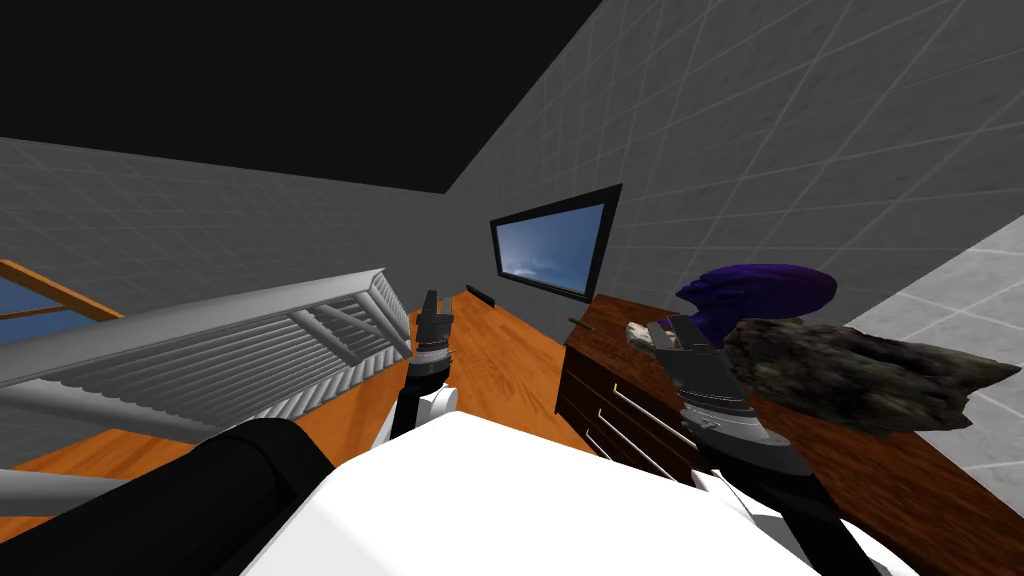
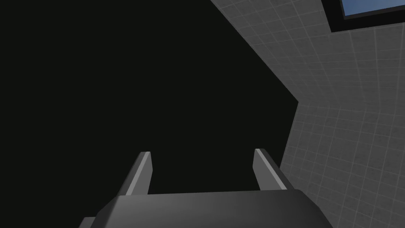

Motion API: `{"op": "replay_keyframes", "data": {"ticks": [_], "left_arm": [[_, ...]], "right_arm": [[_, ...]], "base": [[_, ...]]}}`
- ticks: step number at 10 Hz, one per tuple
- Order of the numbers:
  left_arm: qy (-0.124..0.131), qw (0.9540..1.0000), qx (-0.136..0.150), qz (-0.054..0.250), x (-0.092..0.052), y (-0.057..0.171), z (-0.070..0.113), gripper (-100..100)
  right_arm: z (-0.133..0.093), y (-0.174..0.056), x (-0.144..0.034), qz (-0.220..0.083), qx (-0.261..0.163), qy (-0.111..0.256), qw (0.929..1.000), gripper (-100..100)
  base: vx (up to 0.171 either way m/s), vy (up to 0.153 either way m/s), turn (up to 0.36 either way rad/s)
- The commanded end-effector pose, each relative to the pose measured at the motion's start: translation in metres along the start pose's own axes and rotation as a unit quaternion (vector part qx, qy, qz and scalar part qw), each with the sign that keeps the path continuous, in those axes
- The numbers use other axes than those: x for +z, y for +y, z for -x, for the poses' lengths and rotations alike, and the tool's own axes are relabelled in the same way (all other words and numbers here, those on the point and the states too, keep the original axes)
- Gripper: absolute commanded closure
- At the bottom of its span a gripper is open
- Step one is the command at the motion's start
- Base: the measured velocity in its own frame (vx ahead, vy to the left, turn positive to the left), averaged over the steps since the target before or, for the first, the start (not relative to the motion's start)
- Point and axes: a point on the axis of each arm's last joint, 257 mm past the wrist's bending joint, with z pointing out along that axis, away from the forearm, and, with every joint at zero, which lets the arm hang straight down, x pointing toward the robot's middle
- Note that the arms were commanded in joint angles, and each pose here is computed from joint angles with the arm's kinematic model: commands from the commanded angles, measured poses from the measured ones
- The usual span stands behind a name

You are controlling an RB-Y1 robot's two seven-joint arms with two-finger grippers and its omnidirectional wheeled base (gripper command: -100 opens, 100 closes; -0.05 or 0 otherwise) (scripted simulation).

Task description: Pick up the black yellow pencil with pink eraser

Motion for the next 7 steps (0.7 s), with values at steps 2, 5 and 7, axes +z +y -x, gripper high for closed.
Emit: {"op": "replay_keyframes", "data": {"ticks": [2, 5, 7], "left_arm": [[0.000, 1.0000, 0.000, 0.000, 0.000, 0.000, 0.000, 0], [0.000, 1.0000, 0.000, 0.000, 0.000, 0.000, 0.000, 0], [0.000, 1.0000, 0.000, 0.000, 0.000, 0.000, 0.000, 0]], "right_arm": [[-0.011, -0.013, -0.007, -0.013, -0.013, 0.040, 0.9990, -100], [-0.025, -0.040, -0.025, -0.041, -0.029, 0.092, 0.9945, -100], [-0.028, -0.039, -0.025, -0.040, -0.036, 0.109, 0.9926, -100]], "base": [[-0.044, 0.047, 0.054], [-0.041, 0.062, 0.079], [-0.023, 0.047, 0.013]]}}
